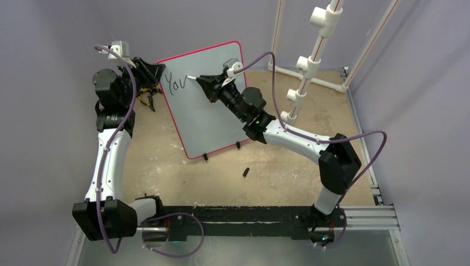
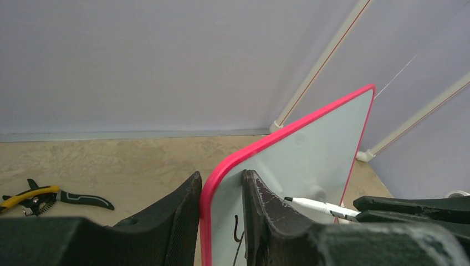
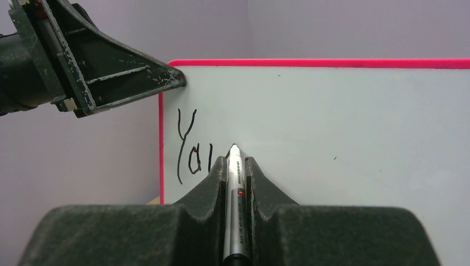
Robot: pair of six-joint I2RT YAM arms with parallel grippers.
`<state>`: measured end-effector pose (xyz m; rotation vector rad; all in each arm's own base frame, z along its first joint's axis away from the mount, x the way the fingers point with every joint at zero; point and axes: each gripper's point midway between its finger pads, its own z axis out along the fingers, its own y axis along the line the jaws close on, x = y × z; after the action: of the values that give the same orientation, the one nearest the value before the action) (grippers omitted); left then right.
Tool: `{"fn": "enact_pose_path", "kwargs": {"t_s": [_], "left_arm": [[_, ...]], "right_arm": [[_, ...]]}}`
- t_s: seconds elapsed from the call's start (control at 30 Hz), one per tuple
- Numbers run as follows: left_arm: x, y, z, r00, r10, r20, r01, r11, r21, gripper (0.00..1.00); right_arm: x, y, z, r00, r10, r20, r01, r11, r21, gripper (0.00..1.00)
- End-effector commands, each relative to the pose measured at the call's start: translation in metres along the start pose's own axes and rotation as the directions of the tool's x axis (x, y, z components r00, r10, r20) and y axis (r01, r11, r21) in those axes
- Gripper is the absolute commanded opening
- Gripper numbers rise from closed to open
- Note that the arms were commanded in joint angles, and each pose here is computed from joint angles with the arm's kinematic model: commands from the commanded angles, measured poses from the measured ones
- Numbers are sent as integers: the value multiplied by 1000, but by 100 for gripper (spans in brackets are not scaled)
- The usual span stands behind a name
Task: Write a sentence on the whiteboard
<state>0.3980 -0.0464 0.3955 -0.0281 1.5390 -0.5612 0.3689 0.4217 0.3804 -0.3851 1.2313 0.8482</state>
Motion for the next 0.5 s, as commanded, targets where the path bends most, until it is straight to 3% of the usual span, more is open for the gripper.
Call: {"fn": "enact_pose_path", "kwargs": {"t_s": [0.0, 0.47], "left_arm": [[-2, -5, -1, 1000, 11, 2, -11, 1000, 27, 30], [-2, -4, -1, 1000, 8, 4, -8, 1000, 23, 30]], "right_arm": [[-22, -4, 5, 998, -25, 49, 25, 1000, 14, 0], [17, 0, -12, 999, 10, -33, -11, 1000, -27, 0]]}}
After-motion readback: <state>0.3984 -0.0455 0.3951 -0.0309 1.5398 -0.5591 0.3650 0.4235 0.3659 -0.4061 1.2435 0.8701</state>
